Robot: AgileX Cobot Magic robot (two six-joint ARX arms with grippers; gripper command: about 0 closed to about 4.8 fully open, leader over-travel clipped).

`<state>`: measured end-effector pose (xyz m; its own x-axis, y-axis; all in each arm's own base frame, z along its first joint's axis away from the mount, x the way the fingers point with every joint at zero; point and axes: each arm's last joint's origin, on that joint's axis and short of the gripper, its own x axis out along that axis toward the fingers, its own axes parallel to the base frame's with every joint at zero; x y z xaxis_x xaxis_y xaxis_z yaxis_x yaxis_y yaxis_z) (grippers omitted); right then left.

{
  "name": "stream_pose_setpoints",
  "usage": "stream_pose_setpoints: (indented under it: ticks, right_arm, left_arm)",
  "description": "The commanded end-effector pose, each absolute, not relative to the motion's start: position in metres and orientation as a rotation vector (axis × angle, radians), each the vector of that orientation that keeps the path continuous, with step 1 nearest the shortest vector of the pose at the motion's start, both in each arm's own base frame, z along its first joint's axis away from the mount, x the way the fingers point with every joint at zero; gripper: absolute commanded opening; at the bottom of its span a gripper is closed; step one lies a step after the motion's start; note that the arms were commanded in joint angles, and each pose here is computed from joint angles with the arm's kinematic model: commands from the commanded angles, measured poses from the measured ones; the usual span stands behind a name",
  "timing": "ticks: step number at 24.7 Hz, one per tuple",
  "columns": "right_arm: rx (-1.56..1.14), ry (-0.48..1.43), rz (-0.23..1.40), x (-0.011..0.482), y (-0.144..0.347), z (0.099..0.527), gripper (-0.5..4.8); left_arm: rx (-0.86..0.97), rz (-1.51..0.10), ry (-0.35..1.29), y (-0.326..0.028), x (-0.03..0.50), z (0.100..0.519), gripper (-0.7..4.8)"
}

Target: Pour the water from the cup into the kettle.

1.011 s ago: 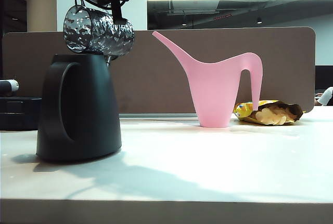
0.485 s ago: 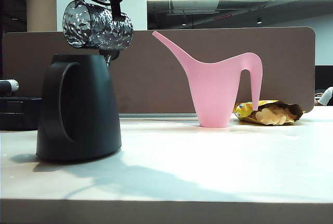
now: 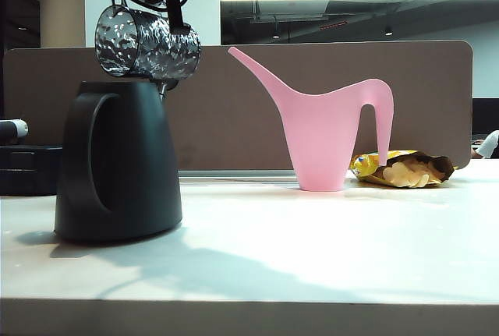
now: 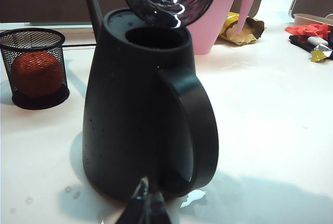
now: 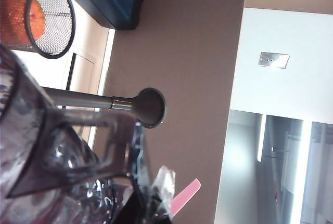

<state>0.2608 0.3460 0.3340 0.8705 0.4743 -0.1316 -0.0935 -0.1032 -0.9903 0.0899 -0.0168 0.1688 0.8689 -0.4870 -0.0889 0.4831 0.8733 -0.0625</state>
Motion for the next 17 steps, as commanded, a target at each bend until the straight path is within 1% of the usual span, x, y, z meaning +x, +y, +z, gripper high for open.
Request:
stream_pose_setpoints:
  ticks: [1,12,17]
  right_arm:
    - [-1.589,-0.321,0.475,0.2596,0.3459,0.3396,-0.08]
    - [-1.584,-0.315,0.477,0.2599,0.3455,0.3391,-0.08]
    - [-1.606,-0.29,0.502,0.2596,0.3451,0.3354,-0.08]
  left_arm:
    - [-0.033,-0.506,0.087,-0.0168,0.0898,0.1713,-0.05]
    - [-0.033,-0.506,0.088,-0.0168,0.0898,0.1712,-0.05]
    - [-0.034,-0.509,0.091,-0.0169,0.0898,0.1708,-0.05]
